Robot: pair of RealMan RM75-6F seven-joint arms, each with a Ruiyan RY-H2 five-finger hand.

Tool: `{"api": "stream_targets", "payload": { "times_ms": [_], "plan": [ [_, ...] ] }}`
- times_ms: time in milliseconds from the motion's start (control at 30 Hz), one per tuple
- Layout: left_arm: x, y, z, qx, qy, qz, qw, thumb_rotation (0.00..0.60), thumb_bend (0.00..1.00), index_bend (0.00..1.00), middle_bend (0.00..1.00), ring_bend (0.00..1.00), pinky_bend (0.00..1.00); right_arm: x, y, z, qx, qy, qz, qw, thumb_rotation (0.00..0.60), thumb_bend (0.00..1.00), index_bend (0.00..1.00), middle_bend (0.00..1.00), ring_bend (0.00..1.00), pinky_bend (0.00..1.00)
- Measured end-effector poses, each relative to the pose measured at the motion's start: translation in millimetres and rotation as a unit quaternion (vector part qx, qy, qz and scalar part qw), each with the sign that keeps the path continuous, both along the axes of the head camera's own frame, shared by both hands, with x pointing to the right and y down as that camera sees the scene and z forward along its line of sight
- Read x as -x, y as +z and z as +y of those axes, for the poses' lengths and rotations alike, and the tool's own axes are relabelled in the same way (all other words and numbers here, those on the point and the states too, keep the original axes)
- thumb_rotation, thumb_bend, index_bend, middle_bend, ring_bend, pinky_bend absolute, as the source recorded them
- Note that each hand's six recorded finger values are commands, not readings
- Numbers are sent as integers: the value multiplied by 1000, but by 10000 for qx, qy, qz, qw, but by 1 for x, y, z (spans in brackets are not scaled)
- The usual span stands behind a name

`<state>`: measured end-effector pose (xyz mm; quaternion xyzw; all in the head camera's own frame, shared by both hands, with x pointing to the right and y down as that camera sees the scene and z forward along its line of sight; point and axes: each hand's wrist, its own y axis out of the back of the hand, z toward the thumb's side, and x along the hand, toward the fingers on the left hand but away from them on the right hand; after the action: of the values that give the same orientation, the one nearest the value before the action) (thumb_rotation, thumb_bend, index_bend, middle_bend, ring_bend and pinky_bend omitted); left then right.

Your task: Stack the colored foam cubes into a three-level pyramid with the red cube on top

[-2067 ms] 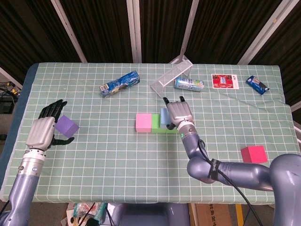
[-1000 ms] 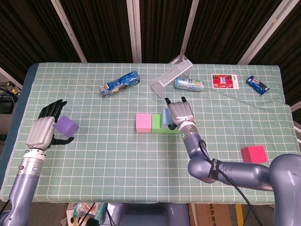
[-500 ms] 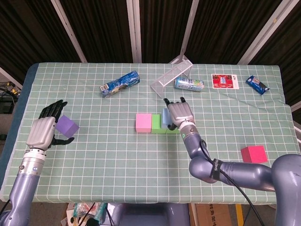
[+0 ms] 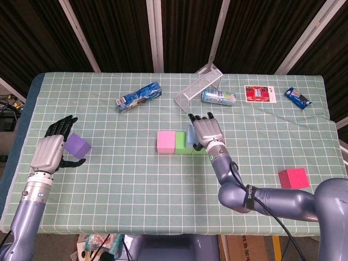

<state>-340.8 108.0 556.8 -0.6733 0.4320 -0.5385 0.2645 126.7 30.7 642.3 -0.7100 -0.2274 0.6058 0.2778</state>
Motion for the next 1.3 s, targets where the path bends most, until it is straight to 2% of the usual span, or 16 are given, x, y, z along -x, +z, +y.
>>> {"api": "stream_targets", "payload": {
  "times_ms": [233,367,633,1133,1300],
  "plan": [
    [-1,-1,0,-6,13,7,10000,600,109,0,8,7,29,-2,-1,5,88,-4,34,10000,600,299,0,57,98,0],
    [0,-1,0,-12,10,5,10000,600,108,0,8,7,29,-2,-3,8,122,-23,6,9999,600,263,0,6,43,0],
    [1,0,0,-8,6,-32,10000,600,109,0,8,7,29,-1,-15,22,162,-175,-118,9996,600,262,0,0,13,0],
    [2,-5,-1,-111,-33,-49,9999,600,109,0,7,7,30,-27,-17,27,-198,66,-201,9996,600,262,0,0,0,0],
    [7,-5,-3,-153,-93,-99,9998,600,108,0,5,7,29,-48,-26,28,-485,242,-175,9984,600,262,0,0,0,0]
  ]
}}
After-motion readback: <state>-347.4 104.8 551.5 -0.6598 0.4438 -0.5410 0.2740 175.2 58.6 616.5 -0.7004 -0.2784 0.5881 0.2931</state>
